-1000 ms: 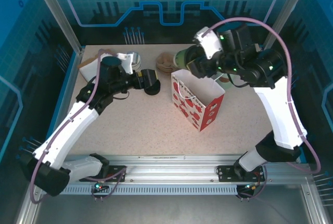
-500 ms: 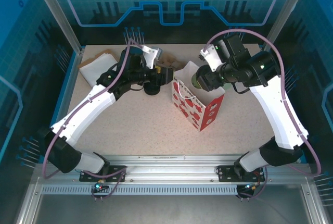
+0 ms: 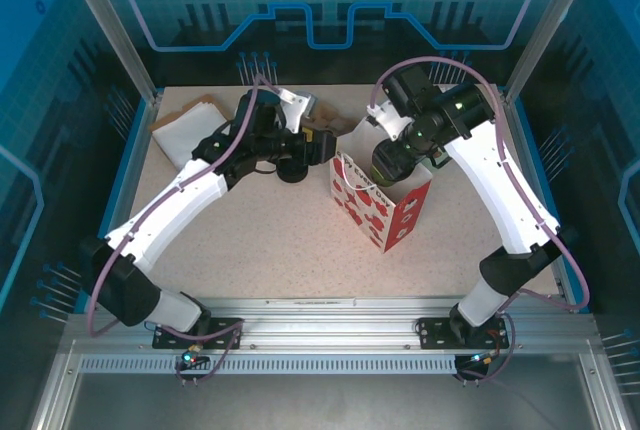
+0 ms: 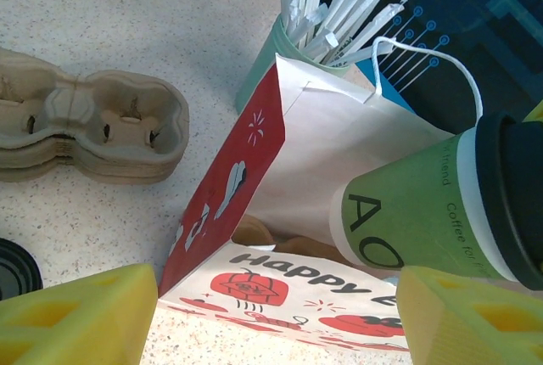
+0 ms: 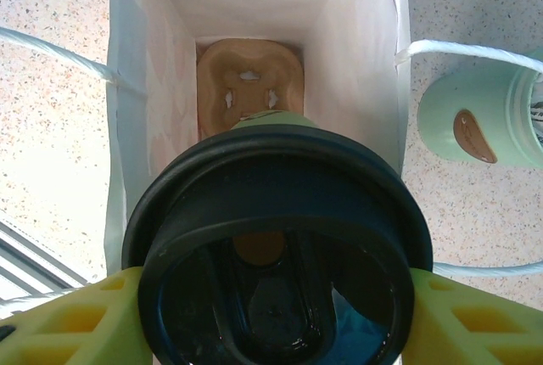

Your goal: Pack the takeout coffee

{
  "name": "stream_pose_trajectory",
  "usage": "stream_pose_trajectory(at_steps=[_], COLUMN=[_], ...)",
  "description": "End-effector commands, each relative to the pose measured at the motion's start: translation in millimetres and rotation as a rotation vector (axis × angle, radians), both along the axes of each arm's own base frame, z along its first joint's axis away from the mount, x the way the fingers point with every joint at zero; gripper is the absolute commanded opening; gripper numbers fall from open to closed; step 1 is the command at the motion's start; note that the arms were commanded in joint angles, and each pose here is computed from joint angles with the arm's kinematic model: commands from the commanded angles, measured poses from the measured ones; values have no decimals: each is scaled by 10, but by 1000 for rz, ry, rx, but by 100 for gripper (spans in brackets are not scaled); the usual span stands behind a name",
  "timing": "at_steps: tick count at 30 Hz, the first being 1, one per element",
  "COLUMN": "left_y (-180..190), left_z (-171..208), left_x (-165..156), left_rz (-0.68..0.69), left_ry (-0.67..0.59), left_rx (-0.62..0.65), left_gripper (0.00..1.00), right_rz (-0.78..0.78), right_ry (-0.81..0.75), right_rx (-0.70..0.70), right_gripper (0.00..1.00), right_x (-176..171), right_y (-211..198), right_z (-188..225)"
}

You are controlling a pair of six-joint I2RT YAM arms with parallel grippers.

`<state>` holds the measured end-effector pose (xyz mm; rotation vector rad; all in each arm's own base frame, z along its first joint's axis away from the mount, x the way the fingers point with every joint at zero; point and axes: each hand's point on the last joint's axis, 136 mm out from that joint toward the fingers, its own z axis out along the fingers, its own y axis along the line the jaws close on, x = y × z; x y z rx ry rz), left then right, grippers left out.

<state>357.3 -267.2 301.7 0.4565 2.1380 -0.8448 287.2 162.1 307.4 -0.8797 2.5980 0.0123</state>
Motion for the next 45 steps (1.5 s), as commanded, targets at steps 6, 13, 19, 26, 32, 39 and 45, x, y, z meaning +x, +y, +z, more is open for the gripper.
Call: stream_pose_trajectory(at_steps=[6,13,19,26,32,39,45], left_y=[-252,-403,-474,-478,-459,-408,-334], left_z=[35,-100,-184,-115,-67,-16,20], left_x=[192,330,390,372,351,378,388], left_rz=[-103,-160,-179,-183,-178,-148,-114], left_ry=[-41,5,38,29,14,-4,-25], left_rx=[30,64,69,54,51,60,83], left_gripper=[76,75,73,73,73,73,74], right_rz=[3,7,1,2,7,8,11], right_ry=[34,12,37,85,113,140,160], right_rx=[-33,-9,-44,-81,-87,-101,-107], right_gripper=[41,40,40,40,40,40,40], right_x=[-22,-27,-6,1,-6,-6,-9], right_y=[-62,-54,-86,-100,-85,-79,-76], right_z=[-90,-68,-144,-258,-333,-423,-495])
